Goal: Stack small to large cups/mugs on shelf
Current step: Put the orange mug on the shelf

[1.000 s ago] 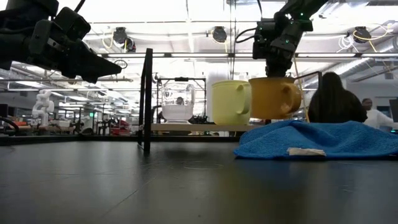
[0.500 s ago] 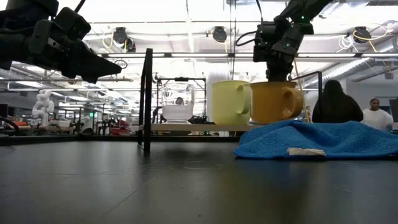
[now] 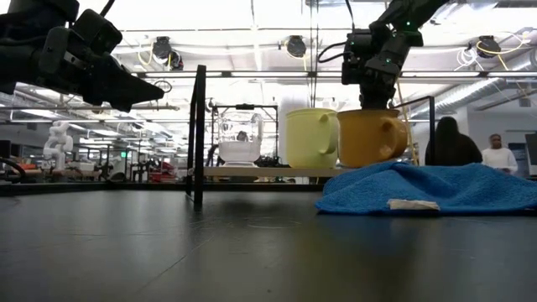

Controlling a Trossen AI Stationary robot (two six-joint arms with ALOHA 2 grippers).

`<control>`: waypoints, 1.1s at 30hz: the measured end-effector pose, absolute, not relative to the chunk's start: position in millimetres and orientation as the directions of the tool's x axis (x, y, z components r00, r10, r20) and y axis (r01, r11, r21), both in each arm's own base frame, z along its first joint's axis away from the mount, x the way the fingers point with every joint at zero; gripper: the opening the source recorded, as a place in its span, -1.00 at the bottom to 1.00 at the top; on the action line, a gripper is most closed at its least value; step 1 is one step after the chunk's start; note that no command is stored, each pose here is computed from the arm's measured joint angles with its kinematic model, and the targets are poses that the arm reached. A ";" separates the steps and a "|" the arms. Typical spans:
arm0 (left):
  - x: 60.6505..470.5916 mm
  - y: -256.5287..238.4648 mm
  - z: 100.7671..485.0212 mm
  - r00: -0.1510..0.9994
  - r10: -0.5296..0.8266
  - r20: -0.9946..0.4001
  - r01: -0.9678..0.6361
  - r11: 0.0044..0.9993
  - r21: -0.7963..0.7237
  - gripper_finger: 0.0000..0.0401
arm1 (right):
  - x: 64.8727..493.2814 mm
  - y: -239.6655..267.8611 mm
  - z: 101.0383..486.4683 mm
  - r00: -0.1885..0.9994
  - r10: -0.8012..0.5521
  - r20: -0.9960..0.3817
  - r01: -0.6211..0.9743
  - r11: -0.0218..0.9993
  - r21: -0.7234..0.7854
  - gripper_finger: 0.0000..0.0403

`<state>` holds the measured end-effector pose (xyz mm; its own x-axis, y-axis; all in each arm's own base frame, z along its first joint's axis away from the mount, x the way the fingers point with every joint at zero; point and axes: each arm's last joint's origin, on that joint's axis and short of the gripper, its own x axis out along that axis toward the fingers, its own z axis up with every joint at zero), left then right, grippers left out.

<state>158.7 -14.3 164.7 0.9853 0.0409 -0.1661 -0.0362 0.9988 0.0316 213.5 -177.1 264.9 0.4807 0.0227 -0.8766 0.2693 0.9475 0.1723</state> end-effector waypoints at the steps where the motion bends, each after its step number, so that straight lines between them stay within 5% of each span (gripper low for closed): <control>1: 158.7 -14.3 164.8 0.985 0.041 -0.166 -0.036 0.999 0.031 -0.87 | 213.5 -177.1 264.9 0.481 0.023 -0.877 0.272 0.946 0.174 -0.96; 33: 158.6 -14.3 163.9 0.984 0.041 -0.175 -0.036 0.999 0.031 -0.87 | 218.7 -196.9 245.0 0.483 0.070 -0.873 0.220 0.955 0.199 -0.96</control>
<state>158.6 -14.3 163.9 0.9837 0.0408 -0.1752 -0.0359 0.9989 0.0306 218.7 -196.9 245.0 0.4830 0.0702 -0.8728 0.2200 0.9551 0.1986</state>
